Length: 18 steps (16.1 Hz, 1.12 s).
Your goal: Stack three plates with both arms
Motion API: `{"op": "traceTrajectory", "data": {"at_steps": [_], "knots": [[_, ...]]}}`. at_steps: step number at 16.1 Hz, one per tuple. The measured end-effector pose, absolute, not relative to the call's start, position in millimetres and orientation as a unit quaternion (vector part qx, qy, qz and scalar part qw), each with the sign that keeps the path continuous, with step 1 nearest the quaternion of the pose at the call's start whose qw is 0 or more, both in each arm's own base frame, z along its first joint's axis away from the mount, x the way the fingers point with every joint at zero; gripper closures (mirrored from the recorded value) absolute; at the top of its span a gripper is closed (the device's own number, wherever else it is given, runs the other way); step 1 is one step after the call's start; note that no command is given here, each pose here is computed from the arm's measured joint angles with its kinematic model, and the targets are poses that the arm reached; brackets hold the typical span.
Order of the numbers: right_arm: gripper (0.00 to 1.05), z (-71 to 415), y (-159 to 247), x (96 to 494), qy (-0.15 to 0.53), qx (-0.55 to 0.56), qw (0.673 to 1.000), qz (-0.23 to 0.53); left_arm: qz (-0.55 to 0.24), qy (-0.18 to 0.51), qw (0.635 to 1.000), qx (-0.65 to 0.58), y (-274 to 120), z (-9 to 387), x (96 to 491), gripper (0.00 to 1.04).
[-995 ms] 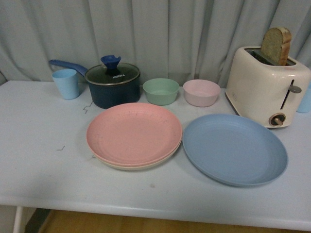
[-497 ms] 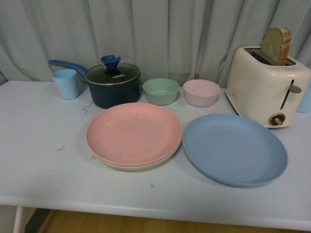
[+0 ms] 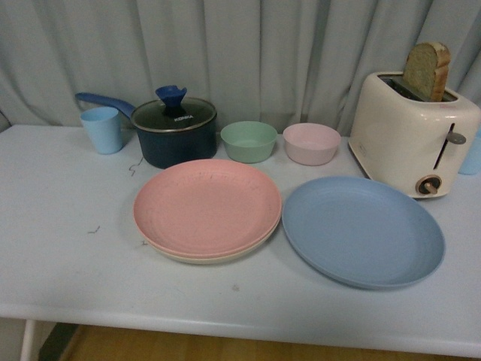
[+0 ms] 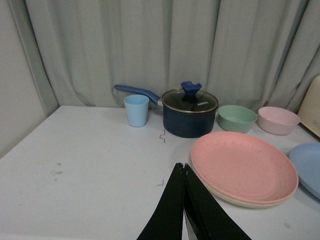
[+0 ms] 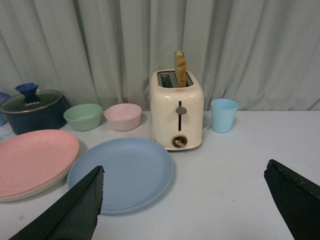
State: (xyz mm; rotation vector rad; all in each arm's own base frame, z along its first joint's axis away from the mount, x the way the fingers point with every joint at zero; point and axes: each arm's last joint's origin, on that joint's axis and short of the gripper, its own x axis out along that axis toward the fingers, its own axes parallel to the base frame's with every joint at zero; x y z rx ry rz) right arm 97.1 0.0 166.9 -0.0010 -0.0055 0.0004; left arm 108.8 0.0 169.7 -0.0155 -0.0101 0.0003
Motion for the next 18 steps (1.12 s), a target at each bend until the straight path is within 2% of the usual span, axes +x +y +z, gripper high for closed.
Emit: {"op": "traceTrajectory", "data": {"at_steps": [3,4,5,8,13,14,16,18], "knots": [[0.06,167,0,97,-0.003,0.0,1.0,0.0,0.0,0.0,1.0,-0.008,0,169,107,1.03],[0.06,167,0,97,-0.003,0.0,1.0,0.0,-0.002,0.023,1.0,-0.008,0,163,101,1.03],[0.06,167,0,97,-0.003,0.0,1.0,0.0,0.0,-0.008,1.0,-0.008,0,168,97,1.03],[0.06,167,0,97,-0.003,0.0,1.0,0.0,0.0,-0.002,1.0,-0.008,0,167,97,1.02],[0.06,167,0,97,0.0,0.002,1.0,0.006,0.0,-0.002,1.0,-0.008,0,167,97,0.42],[0.06,168,-4,102,0.002,0.013,0.999,0.044,0.0,-0.002,1.0,-0.008,0,167,97,0.29],[0.06,174,-27,124,0.003,0.033,0.999,0.026,0.0,-0.002,1.0,-0.007,0,167,97,0.05],[0.06,188,-46,156,-0.023,0.034,0.999,-0.028,0.0,-0.002,1.0,-0.007,0,167,97,0.07]]}}
